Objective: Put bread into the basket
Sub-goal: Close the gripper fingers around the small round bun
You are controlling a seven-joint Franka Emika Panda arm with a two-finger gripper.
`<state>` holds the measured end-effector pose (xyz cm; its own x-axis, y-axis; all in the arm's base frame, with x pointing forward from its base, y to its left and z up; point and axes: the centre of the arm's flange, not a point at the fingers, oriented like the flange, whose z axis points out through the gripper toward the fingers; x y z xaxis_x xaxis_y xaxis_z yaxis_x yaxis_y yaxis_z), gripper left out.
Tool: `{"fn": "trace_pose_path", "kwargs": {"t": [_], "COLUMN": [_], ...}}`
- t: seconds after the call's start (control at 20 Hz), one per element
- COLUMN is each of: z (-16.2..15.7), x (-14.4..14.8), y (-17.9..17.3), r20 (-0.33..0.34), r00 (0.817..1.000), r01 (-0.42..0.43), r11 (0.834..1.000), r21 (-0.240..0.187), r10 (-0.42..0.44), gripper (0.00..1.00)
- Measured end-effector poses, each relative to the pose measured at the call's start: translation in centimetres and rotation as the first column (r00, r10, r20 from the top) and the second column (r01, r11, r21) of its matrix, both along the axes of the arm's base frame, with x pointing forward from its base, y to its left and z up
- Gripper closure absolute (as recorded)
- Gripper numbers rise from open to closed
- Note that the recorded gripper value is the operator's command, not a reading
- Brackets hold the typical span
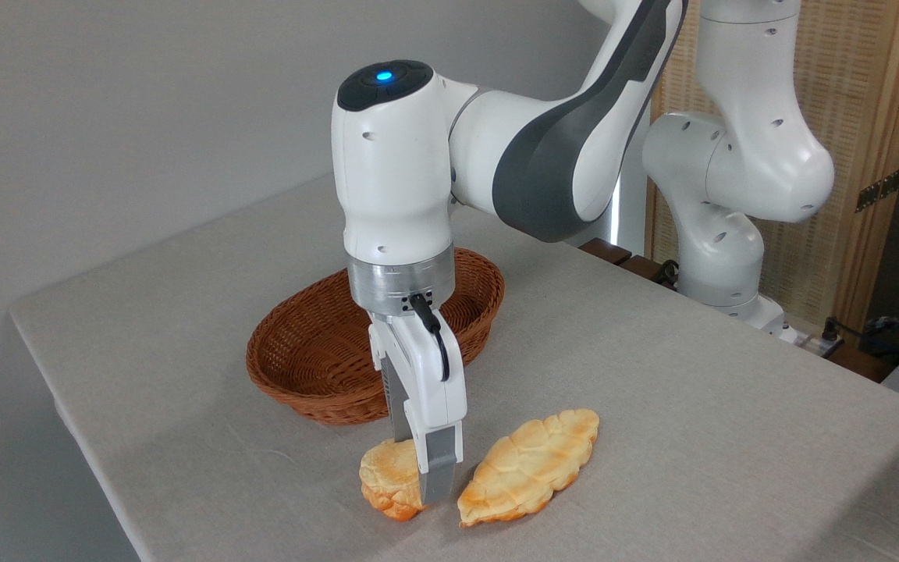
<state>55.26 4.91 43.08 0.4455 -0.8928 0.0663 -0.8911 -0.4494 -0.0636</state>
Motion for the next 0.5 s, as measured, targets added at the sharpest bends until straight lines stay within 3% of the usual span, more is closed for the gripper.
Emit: {"fn": "trace_pose_path", "kwargs": {"t": [0.3,0.35,0.45,0.5], "z": [-0.78,-0.78,-0.78,-0.78], "x": [0.15,0.15,0.15,0.15], "y": [-0.33,-0.35,-0.35,-0.35], "r20": [-0.014,-0.014,-0.014,-0.014], "r00": [1.000,1.000,1.000,1.000], "r01": [0.006,0.007,0.007,0.007], "r11": [1.000,1.000,1.000,1.000], "r21": [0.000,0.000,0.000,0.000], "r10": [-0.006,-0.007,-0.007,-0.007], "gripper": [0.03,0.14,0.48,0.56]}}
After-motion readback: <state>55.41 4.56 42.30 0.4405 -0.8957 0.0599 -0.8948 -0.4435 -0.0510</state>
